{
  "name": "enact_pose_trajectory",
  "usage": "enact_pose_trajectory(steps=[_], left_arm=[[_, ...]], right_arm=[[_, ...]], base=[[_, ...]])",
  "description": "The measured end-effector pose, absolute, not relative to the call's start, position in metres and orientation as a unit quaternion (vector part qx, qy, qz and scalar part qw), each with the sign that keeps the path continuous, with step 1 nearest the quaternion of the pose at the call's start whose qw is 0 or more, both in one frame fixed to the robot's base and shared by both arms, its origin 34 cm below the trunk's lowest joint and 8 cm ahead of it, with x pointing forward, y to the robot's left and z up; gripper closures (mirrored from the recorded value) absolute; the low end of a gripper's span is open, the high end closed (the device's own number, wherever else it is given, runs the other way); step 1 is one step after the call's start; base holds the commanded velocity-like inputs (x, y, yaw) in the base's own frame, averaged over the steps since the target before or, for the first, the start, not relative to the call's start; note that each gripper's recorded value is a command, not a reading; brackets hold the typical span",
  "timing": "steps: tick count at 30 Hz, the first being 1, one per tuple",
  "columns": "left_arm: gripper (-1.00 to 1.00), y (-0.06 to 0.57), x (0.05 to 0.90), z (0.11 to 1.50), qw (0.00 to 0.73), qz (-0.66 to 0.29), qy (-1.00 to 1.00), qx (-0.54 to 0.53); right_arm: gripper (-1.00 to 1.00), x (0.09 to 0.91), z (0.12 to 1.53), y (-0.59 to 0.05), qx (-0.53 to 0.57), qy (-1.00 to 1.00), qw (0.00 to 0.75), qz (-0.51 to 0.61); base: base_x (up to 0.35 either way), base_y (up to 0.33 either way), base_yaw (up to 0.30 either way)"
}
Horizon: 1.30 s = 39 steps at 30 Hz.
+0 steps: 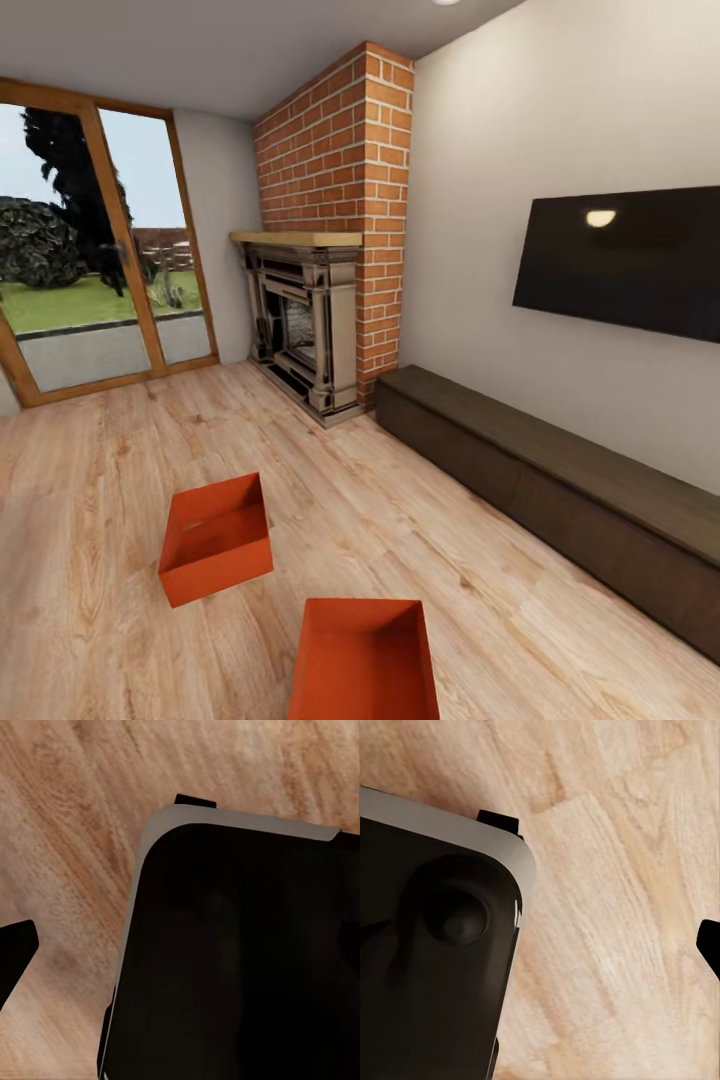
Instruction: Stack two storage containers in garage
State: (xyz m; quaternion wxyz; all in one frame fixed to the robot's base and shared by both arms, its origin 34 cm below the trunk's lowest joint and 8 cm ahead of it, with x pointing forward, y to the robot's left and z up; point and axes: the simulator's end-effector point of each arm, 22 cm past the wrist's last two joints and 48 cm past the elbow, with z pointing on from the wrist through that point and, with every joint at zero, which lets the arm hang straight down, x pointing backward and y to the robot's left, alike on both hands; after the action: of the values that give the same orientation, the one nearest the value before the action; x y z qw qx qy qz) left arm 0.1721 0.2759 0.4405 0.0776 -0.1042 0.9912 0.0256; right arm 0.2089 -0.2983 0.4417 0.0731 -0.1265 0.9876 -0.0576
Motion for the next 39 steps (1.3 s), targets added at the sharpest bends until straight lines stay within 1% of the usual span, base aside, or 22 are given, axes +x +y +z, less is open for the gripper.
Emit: enact_pose_trajectory(steps=[13, 19, 27, 39], left_arm=[[-1.00, 0.276, 0.172, 0.441, 0.078, 0.026, 0.991, -0.104], [-1.00, 0.281, 0.189, 0.440, 0.075, 0.037, 0.991, -0.103], [-1.00, 0.281, 0.166, 0.441, 0.078, 0.027, 0.991, -0.105], [-1.00, 0.281, 0.162, 0.441, 0.073, 0.027, 0.991, -0.105]], right_arm=[[-1.00, 0.209, 0.442, -0.298, -0.128, 0.987, 0.073, -0.058], [-1.00, 0.226, 0.442, -0.280, -0.119, 0.989, 0.075, -0.050], [-1.00, 0.218, 0.441, -0.282, -0.125, 0.988, 0.078, -0.049], [-1.00, 0.214, 0.441, -0.282, -0.124, 0.988, 0.074, -0.048]], base=[[0.000, 0.000, 0.007], [0.000, 0.000, 0.000], [0.000, 0.000, 0.000], [0.000, 0.000, 0.000]])
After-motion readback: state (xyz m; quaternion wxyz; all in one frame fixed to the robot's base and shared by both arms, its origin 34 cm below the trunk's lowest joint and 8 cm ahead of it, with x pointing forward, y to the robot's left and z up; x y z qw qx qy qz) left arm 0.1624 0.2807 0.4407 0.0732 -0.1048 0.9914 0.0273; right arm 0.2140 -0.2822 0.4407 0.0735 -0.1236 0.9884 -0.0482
